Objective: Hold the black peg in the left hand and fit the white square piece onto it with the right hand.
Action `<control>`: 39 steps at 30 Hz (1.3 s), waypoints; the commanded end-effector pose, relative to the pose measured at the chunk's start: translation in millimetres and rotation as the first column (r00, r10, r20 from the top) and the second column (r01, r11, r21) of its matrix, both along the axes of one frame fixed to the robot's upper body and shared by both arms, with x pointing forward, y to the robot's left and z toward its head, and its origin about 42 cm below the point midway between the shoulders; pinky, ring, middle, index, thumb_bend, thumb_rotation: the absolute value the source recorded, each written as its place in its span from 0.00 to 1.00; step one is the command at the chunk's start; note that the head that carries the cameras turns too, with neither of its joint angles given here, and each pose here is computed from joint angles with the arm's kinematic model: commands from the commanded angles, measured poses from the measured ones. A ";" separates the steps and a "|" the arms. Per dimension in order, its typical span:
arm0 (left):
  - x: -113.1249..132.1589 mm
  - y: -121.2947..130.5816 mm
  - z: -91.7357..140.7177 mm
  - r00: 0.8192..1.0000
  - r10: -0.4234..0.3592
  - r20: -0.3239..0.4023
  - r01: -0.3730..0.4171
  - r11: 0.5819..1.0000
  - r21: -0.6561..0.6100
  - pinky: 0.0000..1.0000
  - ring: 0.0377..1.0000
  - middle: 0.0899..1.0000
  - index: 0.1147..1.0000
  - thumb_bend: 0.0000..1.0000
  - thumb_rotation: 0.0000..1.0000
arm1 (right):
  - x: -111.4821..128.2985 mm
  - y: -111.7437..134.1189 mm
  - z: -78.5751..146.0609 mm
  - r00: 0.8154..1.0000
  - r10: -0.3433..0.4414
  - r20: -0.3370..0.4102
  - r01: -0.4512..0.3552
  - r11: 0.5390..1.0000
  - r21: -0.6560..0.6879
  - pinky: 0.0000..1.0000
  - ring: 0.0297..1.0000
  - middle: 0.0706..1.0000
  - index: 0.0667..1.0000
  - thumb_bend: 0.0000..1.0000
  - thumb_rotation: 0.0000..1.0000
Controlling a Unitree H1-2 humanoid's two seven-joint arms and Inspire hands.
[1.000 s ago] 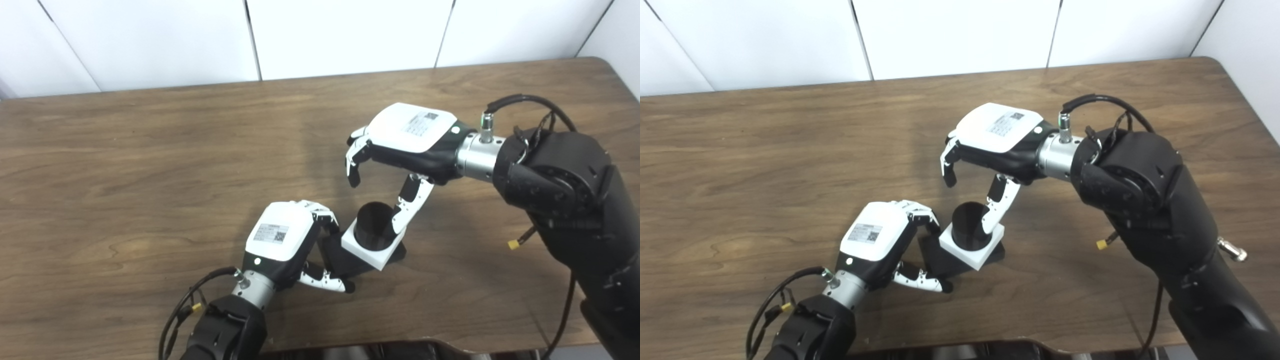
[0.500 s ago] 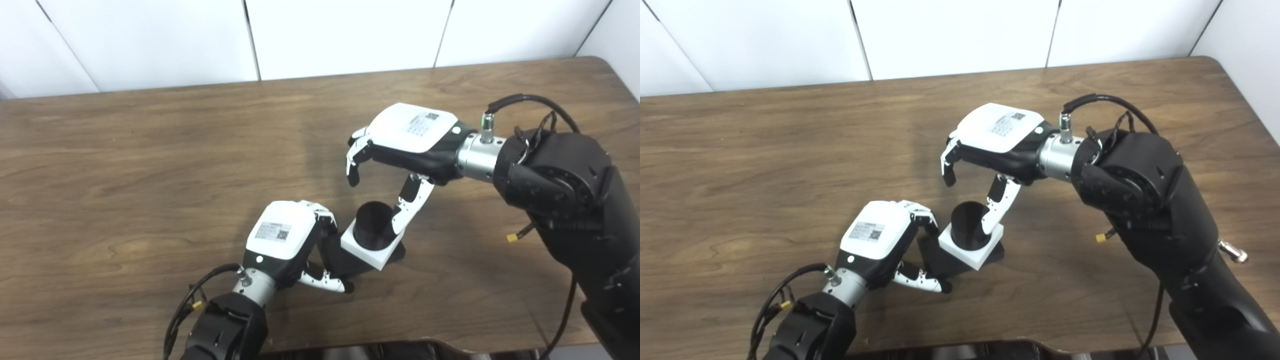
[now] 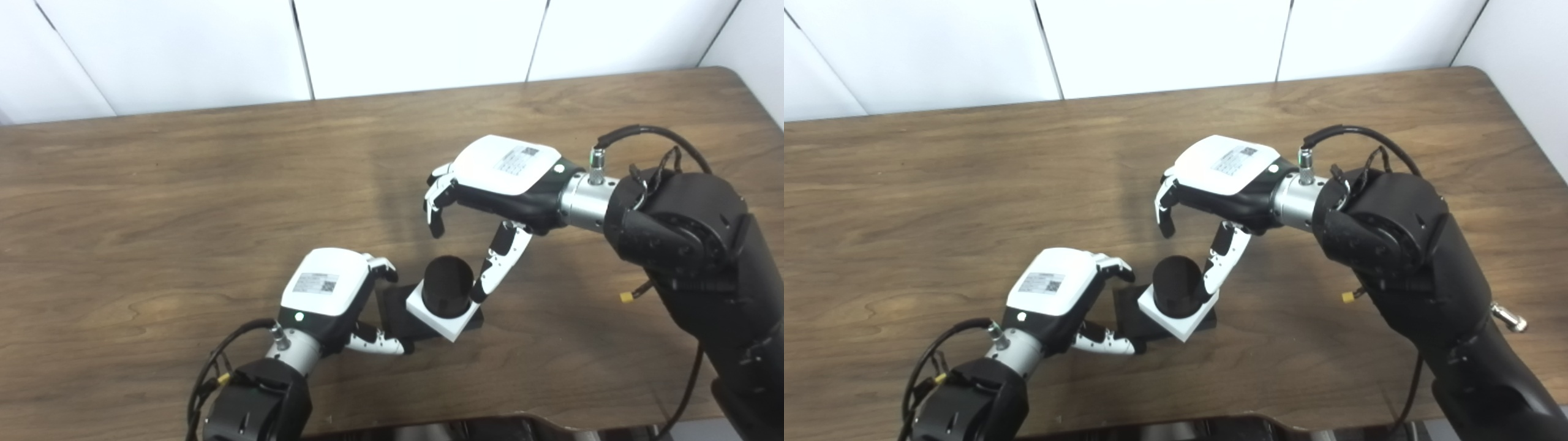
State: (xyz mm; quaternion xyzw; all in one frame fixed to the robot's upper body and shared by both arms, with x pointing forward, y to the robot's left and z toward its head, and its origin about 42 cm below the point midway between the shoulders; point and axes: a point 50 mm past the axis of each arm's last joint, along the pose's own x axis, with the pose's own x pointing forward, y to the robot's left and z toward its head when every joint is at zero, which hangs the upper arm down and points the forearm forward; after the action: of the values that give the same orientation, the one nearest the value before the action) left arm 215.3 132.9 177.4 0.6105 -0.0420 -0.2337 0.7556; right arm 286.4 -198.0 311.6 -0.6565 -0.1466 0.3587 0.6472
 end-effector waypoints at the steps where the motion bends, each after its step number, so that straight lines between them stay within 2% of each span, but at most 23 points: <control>1: 1.4 4.2 6.2 0.999 0.027 0.048 -0.026 1.000 -0.011 0.69 0.74 0.74 0.70 0.87 0.47 | 1.4 -1.8 14.2 0.998 -0.014 0.067 0.011 0.999 0.032 0.84 0.89 0.78 0.54 1.00 0.43; 12: 4.3 6.0 0.4 0.997 0.054 0.051 -0.055 0.998 0.013 0.72 0.76 0.77 0.77 0.91 0.51 | 3.9 -4.2 13.7 0.998 -0.023 0.064 0.020 0.999 0.036 0.83 0.89 0.78 0.52 1.00 0.42; 17: 5.6 13.8 4.4 0.997 0.070 0.038 -0.070 0.997 0.015 0.75 0.78 0.79 0.80 0.98 0.54 | 8.1 -5.5 14.0 0.997 -0.026 0.073 0.022 0.999 0.046 0.83 0.88 0.77 0.56 1.00 0.43; 20: 5.6 24.5 6.1 0.996 0.082 0.040 -0.082 0.997 0.003 0.74 0.77 0.78 0.79 1.00 0.55 | 11.2 -7.3 15.6 0.997 -0.028 0.075 0.024 0.998 0.049 0.82 0.88 0.78 0.60 1.00 0.45; 26: 4.3 53.3 19.1 0.993 0.114 -0.009 -0.114 0.992 -0.043 0.74 0.78 0.79 0.82 1.00 0.54 | 13.7 -18.2 25.2 0.997 -0.069 0.036 0.066 0.994 0.082 0.84 0.90 0.80 0.70 1.00 0.46; 33: 5.1 87.9 29.1 0.988 0.125 -0.087 -0.131 0.989 -0.064 0.75 0.81 0.83 0.87 1.00 0.52 | 14.6 -32.9 32.6 0.993 -0.115 0.034 0.111 0.989 0.102 0.85 0.91 0.80 0.71 1.00 0.43; 39: 8.8 113.7 37.9 0.985 0.153 -0.082 -0.160 0.984 -0.080 0.76 0.85 0.86 0.89 1.00 0.54 | 17.2 -46.8 34.9 0.986 -0.166 0.013 0.163 0.977 0.140 0.82 0.91 0.82 0.72 1.00 0.43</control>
State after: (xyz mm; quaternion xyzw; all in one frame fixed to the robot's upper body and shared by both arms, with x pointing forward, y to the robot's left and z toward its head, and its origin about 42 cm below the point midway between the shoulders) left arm 220.4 244.9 200.0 0.5655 0.0597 -0.2130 0.7946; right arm 301.4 -240.3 330.0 -0.6235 -0.1007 0.3146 0.7086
